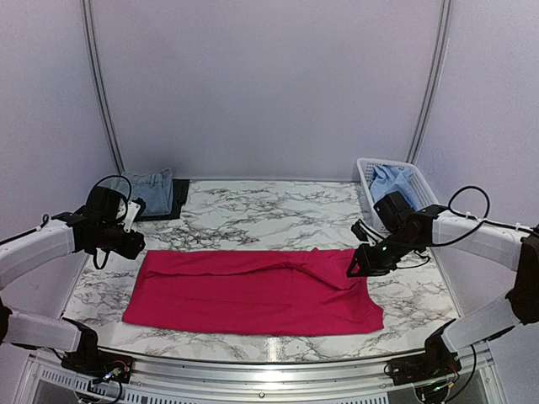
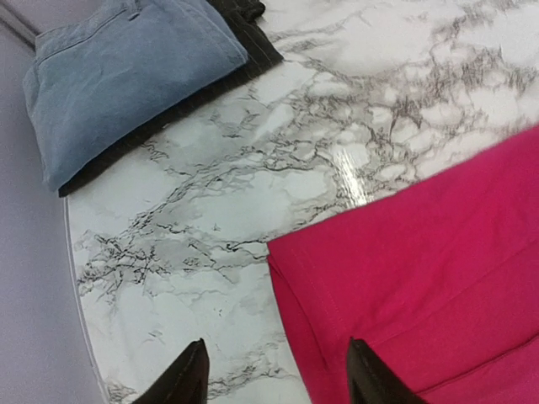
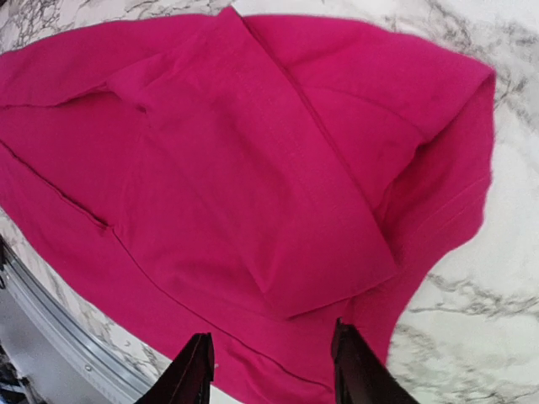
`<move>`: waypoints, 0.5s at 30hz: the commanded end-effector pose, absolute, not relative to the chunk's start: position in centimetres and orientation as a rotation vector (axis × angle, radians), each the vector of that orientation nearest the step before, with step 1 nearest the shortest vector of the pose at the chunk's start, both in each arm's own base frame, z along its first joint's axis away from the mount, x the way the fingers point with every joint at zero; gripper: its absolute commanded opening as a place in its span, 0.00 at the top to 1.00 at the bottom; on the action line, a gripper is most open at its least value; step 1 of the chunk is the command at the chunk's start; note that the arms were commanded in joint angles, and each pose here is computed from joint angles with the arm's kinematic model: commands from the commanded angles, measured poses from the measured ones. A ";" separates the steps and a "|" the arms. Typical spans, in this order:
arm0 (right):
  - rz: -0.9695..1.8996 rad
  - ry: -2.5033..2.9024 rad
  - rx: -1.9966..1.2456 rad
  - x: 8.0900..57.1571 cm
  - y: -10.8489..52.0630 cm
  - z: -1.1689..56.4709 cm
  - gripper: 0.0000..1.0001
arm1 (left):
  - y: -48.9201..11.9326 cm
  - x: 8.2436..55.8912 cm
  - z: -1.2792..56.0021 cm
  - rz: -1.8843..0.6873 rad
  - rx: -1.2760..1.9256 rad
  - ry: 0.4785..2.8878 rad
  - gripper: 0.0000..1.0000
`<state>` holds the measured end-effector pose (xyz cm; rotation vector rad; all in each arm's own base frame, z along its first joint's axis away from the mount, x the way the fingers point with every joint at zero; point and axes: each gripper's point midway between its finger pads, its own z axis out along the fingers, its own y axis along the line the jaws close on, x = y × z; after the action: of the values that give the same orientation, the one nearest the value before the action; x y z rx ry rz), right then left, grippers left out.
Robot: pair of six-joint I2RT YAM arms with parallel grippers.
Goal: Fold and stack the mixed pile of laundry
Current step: Fold the 1/3-folded T-shirt at the center of the board, then adjust the rectangle-folded T-shirt at the center of the board.
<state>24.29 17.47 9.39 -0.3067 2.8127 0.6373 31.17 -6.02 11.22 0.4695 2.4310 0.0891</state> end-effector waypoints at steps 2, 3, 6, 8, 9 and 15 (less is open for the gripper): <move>0.688 2.679 -0.294 27.4 17.2 13.1 0.53 | -9.6 32.0 14.8 -0.157 0.529 2.292 0.25; 0.704 2.680 -0.301 27.9 17.5 13.1 0.52 | -11.2 32.2 16.0 -0.252 0.561 2.245 0.22; 0.734 2.685 -0.338 29.5 18.5 12.8 0.51 | -15.9 32.4 19.7 -0.439 0.667 2.078 0.21; 0.759 2.668 -0.354 31.0 19.3 12.7 0.51 | -18.0 32.7 20.6 -0.446 0.740 2.034 0.20; 0.777 2.668 -0.372 31.6 19.8 12.3 0.51 | -19.2 32.9 20.3 -0.454 0.780 2.036 0.20; 0.791 2.708 -0.453 34.5 21.5 10.1 0.51 | -22.1 34.2 20.1 -0.456 0.827 2.023 0.18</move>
<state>32.40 20.13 9.79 -0.3580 2.7572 0.7574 33.51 -20.57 19.58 0.8004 2.0682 -0.4340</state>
